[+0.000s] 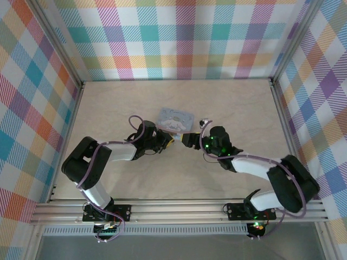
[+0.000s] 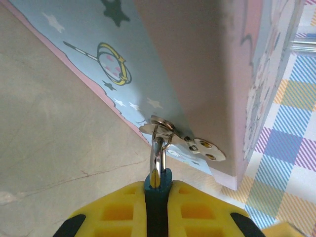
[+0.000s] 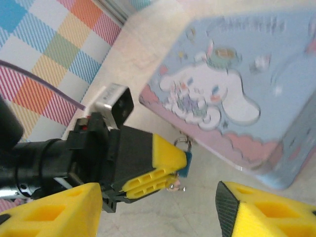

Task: Unlock a padlock with a key

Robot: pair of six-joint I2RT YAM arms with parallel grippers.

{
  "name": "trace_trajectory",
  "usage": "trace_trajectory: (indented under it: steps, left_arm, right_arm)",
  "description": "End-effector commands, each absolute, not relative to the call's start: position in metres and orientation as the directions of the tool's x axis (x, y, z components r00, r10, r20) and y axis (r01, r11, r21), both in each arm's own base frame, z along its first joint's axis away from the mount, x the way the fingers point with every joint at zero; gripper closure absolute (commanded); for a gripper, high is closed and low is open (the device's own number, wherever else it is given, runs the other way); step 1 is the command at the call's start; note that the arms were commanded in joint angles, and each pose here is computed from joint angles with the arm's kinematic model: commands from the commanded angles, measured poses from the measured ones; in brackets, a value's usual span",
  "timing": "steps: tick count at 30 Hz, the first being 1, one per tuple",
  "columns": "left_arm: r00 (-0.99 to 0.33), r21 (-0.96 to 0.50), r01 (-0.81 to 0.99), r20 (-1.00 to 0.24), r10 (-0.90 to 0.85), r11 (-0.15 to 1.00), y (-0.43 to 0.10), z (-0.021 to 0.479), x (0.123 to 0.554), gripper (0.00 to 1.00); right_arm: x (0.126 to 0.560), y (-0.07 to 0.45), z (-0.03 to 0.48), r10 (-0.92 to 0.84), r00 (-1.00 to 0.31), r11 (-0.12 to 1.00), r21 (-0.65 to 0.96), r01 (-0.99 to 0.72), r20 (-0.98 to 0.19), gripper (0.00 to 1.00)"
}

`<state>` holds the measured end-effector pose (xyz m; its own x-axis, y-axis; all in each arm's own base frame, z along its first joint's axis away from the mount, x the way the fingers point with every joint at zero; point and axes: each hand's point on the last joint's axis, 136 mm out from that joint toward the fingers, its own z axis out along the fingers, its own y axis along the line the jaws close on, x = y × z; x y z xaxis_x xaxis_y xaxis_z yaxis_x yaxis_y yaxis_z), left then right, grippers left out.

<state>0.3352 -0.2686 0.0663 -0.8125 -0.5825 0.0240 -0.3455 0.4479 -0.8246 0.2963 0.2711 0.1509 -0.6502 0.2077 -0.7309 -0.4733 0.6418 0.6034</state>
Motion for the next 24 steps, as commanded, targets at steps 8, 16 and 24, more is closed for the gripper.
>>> trace_trajectory:
  steps: [8,16,24]
  left_arm:
    - [-0.808,-0.807,-0.406,0.098,-0.581,0.429,-0.272,0.08,0.333,1.0]
    - [-0.803,-0.81,-0.421,0.125,-0.582,0.408,-0.275,0.084,0.334,1.0]
    - [-0.803,-0.812,-0.424,0.132,-0.581,0.402,-0.276,0.085,0.335,1.0]
  right_arm:
    - [0.266,0.279,0.178,-0.26,-0.187,0.545,0.016,-0.838,-0.947,0.35]
    - [0.255,0.285,0.147,-0.582,0.074,0.404,-0.367,-0.838,-0.81,0.35]
    - [0.259,0.299,0.11,-0.731,0.139,0.316,-0.512,-0.799,-0.668,0.35]
